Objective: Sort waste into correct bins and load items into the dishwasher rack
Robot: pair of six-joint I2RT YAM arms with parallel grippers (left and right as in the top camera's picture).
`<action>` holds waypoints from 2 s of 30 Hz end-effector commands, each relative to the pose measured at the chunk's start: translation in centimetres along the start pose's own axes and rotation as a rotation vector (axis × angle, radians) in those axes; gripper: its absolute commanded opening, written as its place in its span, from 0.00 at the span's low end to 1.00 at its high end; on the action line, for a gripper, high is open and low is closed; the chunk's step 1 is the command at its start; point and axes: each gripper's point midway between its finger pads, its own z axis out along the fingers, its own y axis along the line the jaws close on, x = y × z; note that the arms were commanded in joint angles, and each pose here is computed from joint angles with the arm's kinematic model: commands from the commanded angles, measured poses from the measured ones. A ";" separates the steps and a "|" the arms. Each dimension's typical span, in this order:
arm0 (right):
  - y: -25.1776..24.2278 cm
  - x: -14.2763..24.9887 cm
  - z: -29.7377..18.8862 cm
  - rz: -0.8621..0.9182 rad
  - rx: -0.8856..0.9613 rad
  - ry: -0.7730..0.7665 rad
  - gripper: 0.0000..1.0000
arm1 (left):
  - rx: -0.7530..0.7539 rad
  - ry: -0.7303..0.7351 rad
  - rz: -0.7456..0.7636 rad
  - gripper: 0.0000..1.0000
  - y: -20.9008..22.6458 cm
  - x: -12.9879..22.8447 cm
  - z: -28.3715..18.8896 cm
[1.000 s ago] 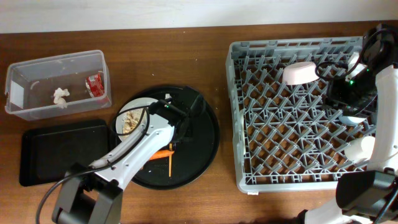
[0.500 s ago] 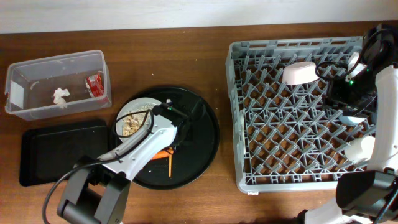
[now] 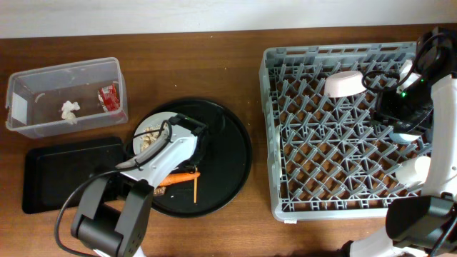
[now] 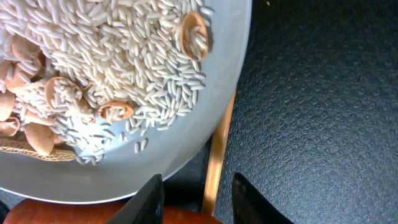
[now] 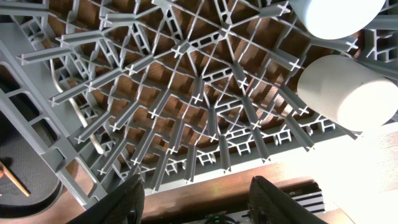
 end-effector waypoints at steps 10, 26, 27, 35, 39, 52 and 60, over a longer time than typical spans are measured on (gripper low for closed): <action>0.2 0.1 0.1 -0.007 -0.012 0.010 0.57 | 0.044 0.087 0.012 0.35 -1.0 1.3 2.0; 0.2 0.1 0.1 -0.011 -0.012 0.010 0.57 | 0.108 0.054 0.144 0.00 -2.6 -0.7 0.2; 0.1 0.1 0.1 -0.011 -0.007 0.010 0.57 | 0.141 0.043 0.160 0.00 -3.3 -1.4 -0.9; -0.3 0.1 0.1 -0.010 0.013 0.008 0.58 | 0.669 -0.067 0.249 0.00 -12.7 -3.2 -13.0; -0.2 0.1 0.1 -0.010 0.010 0.008 0.58 | 0.822 -0.116 0.373 0.00 -18.5 -1.0 -16.0; 0.0 0.1 0.1 -0.011 0.002 0.009 0.58 | 0.703 -0.067 0.122 0.00 -22.8 0.6 -12.1; 0.0 0.1 0.1 -0.011 0.002 0.009 0.58 | 0.676 -0.075 0.119 0.18 -22.4 0.4 -11.7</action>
